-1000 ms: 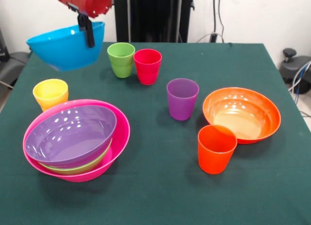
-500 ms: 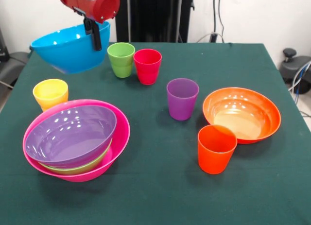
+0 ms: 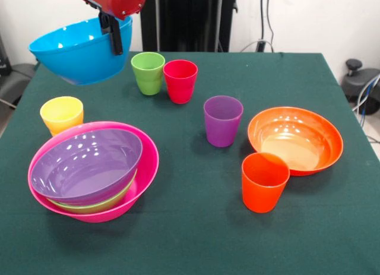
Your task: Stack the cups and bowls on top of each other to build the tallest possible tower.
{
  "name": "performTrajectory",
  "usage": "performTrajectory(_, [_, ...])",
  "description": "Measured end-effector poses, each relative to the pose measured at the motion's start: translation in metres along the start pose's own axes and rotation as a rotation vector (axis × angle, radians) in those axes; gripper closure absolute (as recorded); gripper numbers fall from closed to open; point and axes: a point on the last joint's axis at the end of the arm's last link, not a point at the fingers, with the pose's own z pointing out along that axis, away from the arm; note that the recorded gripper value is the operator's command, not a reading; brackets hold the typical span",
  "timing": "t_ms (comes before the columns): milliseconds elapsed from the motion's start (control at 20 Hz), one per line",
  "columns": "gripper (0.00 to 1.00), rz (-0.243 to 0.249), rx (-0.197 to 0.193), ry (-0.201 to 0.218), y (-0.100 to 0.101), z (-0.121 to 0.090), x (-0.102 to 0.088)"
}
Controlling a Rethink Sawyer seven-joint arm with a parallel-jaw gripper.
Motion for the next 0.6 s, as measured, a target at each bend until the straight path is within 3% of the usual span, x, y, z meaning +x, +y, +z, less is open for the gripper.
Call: performTrajectory(600, [1.0, -0.039, -0.021, -0.017, 0.067, -0.014, -0.019])
